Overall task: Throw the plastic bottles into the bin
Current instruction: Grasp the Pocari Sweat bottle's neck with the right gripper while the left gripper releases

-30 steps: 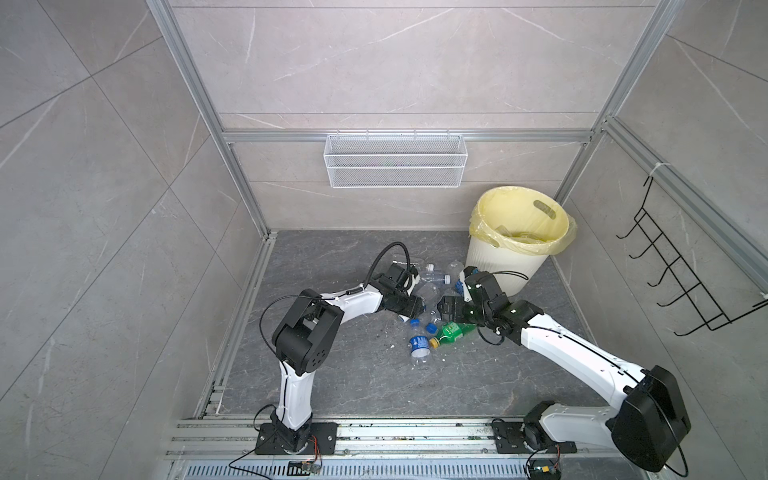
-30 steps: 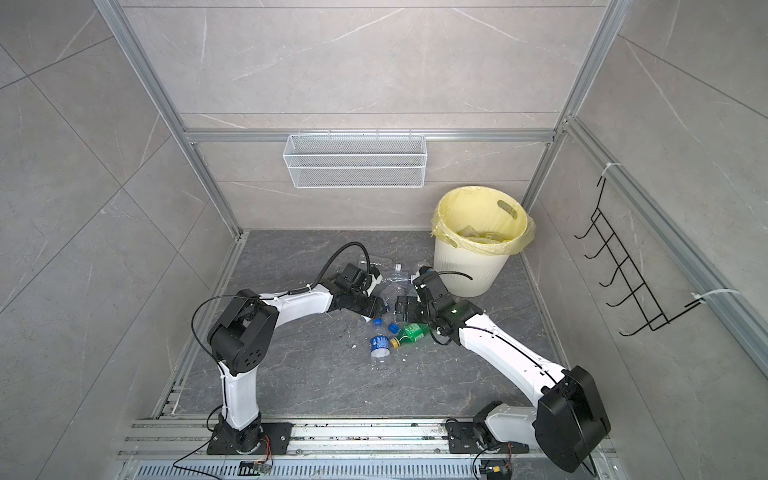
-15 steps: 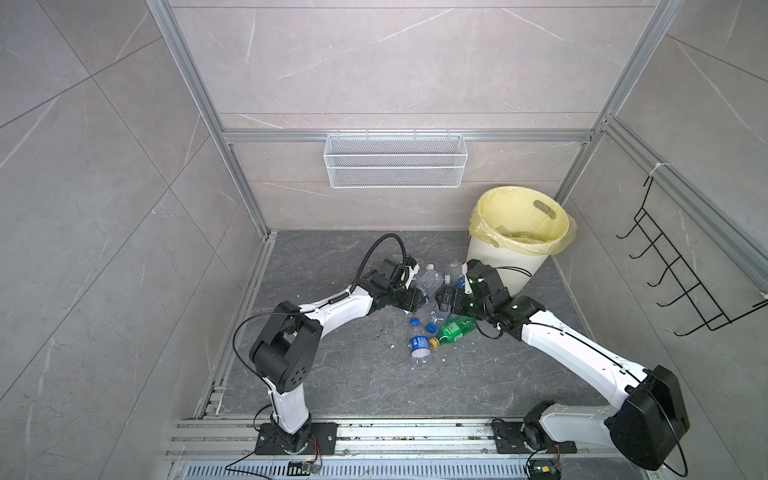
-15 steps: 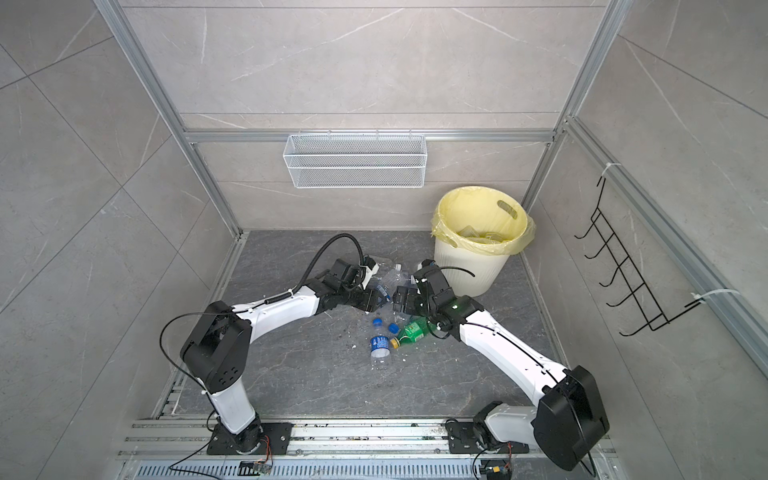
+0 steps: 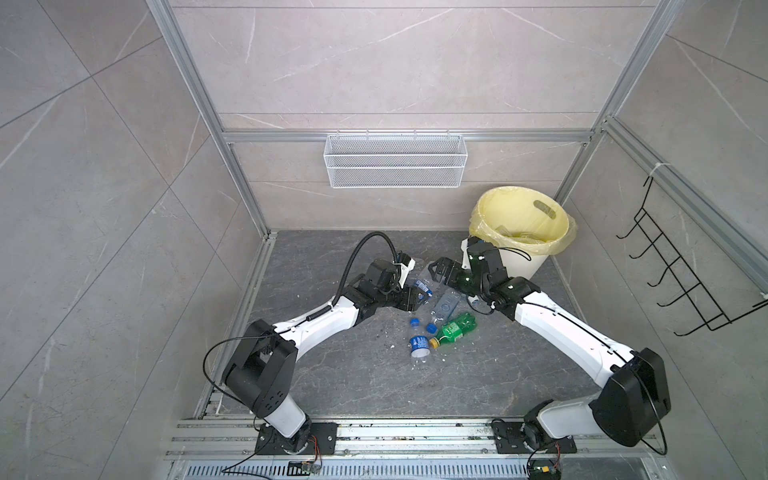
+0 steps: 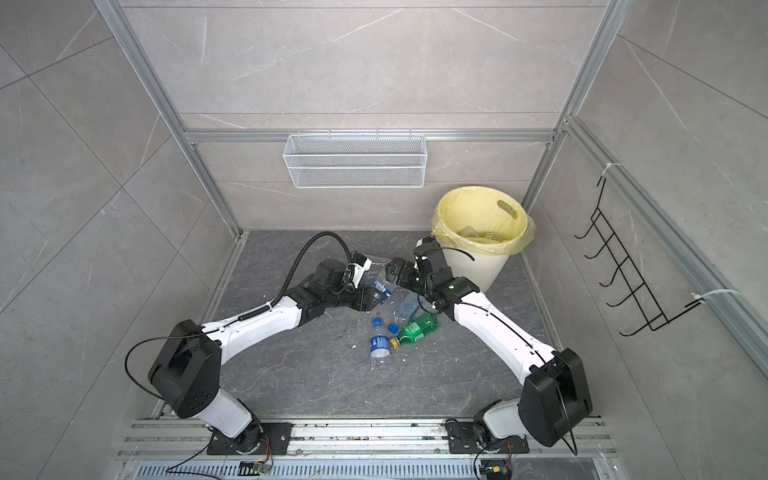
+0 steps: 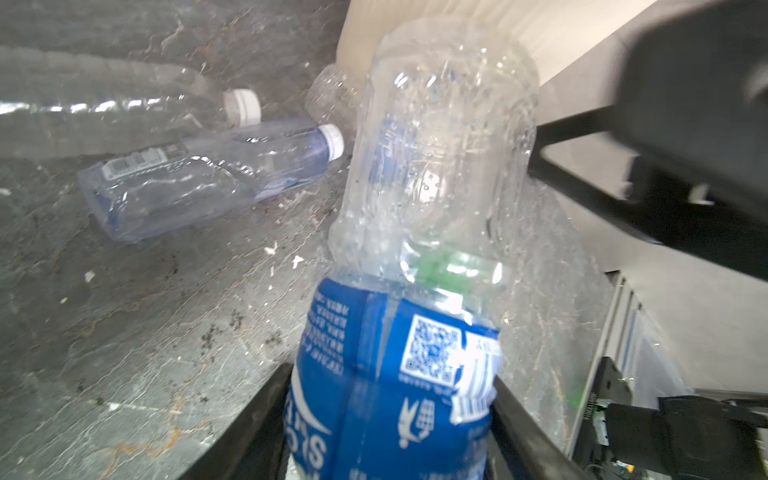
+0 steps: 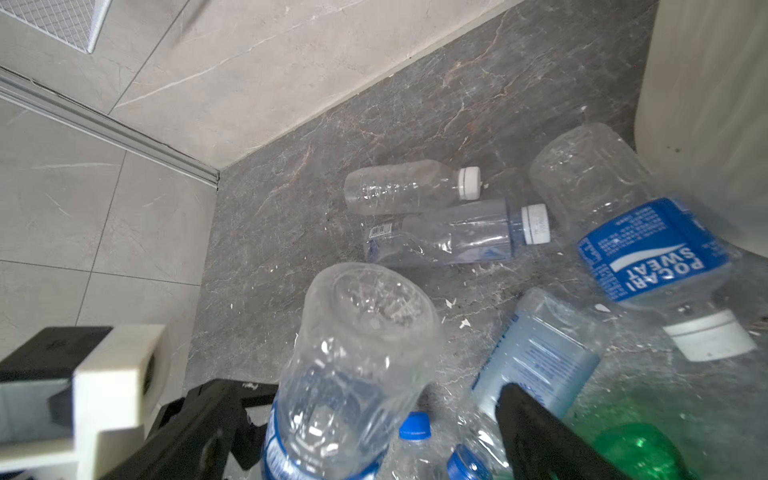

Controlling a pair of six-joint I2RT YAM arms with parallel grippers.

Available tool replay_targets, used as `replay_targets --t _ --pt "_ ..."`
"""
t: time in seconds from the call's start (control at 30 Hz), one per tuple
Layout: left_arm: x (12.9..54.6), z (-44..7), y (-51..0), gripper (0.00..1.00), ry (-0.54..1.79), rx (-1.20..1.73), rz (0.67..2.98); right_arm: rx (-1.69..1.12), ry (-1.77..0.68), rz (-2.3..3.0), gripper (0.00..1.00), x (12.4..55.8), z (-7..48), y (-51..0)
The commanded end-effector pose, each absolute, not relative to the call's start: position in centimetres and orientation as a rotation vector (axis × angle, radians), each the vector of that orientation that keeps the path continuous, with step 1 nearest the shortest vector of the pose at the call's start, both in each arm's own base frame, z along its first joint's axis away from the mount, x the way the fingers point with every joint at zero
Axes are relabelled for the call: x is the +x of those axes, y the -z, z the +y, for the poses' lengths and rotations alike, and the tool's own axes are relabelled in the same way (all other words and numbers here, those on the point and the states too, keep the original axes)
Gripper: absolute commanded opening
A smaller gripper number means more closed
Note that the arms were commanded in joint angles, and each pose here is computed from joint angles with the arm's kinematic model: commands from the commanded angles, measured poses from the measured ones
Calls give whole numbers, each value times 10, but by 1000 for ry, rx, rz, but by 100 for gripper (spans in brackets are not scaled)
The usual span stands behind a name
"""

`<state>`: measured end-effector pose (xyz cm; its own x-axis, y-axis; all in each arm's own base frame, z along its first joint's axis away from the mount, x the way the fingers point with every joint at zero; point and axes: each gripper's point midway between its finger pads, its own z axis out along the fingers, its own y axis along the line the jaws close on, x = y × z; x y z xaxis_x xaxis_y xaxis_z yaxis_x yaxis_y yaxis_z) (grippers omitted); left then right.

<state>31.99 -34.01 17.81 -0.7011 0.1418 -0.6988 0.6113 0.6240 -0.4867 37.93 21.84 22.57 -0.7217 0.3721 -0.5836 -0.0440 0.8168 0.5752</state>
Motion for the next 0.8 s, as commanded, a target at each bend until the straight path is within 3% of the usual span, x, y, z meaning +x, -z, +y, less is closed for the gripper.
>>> replay_targets --t 0.0,0.27,0.43,0.6,0.77 --pt "314 -348 -219 62 1088 592 2094 259 -799 2249 99 390 228 -233" --pt "309 -347 -222 62 1114 597 2076 240 -851 2265 87 397 242 -225" --pt "309 -349 -222 63 1122 598 2076 240 -857 2269 72 398 243 -222" --pt "312 -349 -219 71 1106 586 2097 239 -851 2276 54 397 242 -224" --pt "314 -347 -221 80 1090 556 2120 245 -799 2281 43 393 233 -231"
